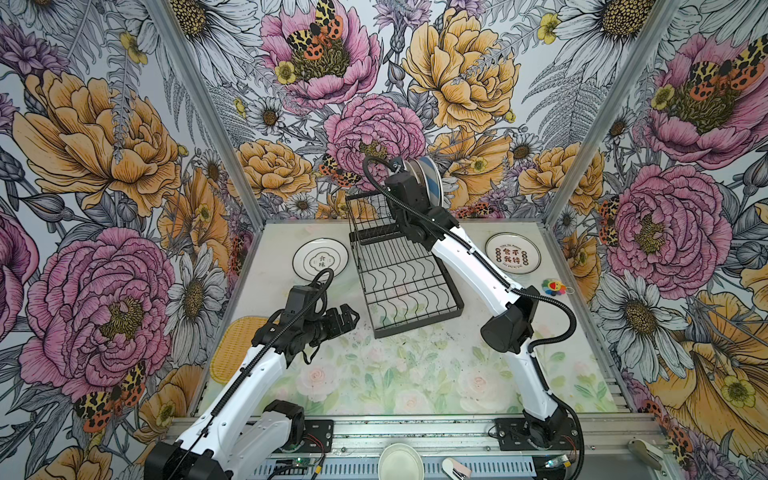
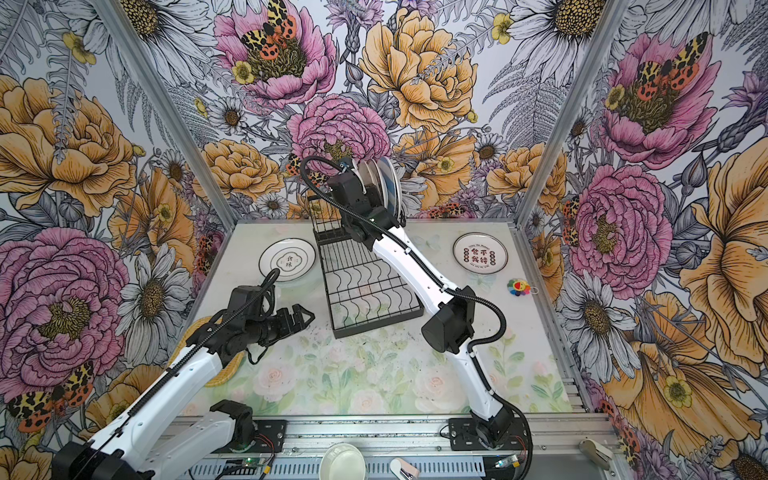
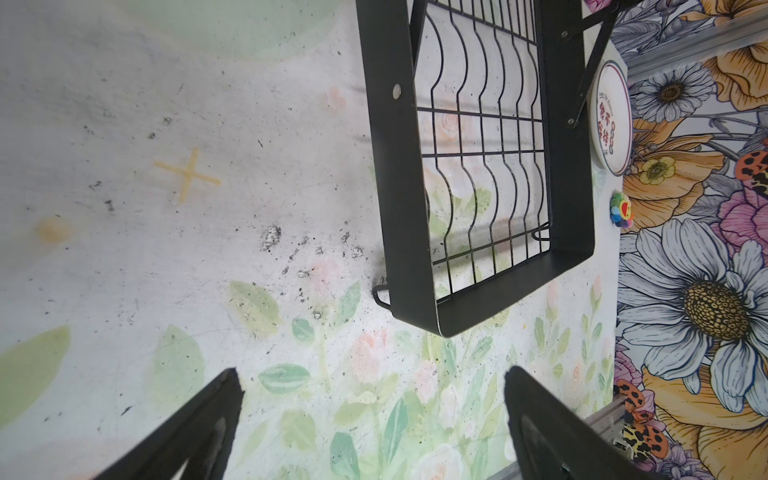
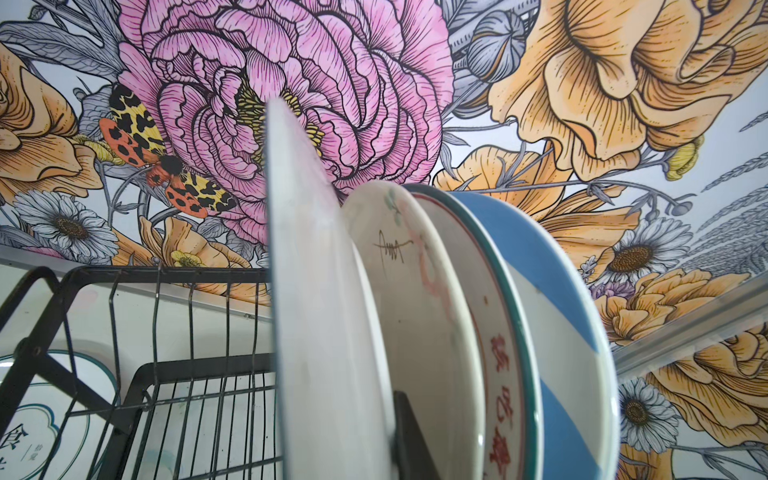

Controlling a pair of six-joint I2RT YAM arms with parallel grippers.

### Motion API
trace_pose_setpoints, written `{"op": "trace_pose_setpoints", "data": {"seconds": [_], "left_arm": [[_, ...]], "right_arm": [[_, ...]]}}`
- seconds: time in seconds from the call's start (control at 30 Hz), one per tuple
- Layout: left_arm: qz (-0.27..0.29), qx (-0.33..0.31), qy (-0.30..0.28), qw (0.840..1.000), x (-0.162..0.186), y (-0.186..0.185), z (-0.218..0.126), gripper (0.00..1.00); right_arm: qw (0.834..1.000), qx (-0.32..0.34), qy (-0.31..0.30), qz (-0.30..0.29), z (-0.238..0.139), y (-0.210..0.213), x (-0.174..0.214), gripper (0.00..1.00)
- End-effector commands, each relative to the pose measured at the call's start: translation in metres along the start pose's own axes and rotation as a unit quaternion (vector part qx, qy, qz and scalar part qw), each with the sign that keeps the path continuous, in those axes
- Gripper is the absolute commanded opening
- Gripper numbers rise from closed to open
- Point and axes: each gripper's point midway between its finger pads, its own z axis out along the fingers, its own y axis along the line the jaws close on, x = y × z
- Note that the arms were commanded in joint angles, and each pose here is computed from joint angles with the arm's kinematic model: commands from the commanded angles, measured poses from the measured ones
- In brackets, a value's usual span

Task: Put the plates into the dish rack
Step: 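Lower the sunburst plate into the rack slots beside the other plates with the right gripper, then open the right gripper and move it toward the red-lettered white plate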

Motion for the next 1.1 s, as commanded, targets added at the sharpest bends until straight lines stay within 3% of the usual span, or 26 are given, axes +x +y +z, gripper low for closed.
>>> {"op": "trace_pose_setpoints", "data": {"seconds": [0.0,0.27,0.43,0.9,1.07], "left_arm": [[0.007,0.008,-0.003,1.000,-0.001,-0.001,0.002,0.99],[0.005,0.007,-0.003,1.000,-0.002,0.000,0.001,0.99],[0.004,0.006,-0.005,1.000,-0.003,0.001,0.001,0.99],[-0.001,0.004,-0.017,1.000,-0.006,0.002,-0.003,0.99],[-0.002,0.000,-0.025,1.000,-0.007,0.004,-0.005,0.99]], "right_arm": [[0.999,0.011,-0.021,0.037,0.006,-0.004,-0.011,0.00],[0.999,0.004,-0.011,0.036,0.011,0.000,-0.001,0.00],[0.999,0.003,-0.013,0.038,0.006,-0.004,-0.005,0.15],[0.999,-0.006,-0.022,0.039,-0.028,-0.017,-0.018,0.30],[0.998,-0.018,-0.027,0.045,-0.048,-0.022,-0.024,0.41]]}}
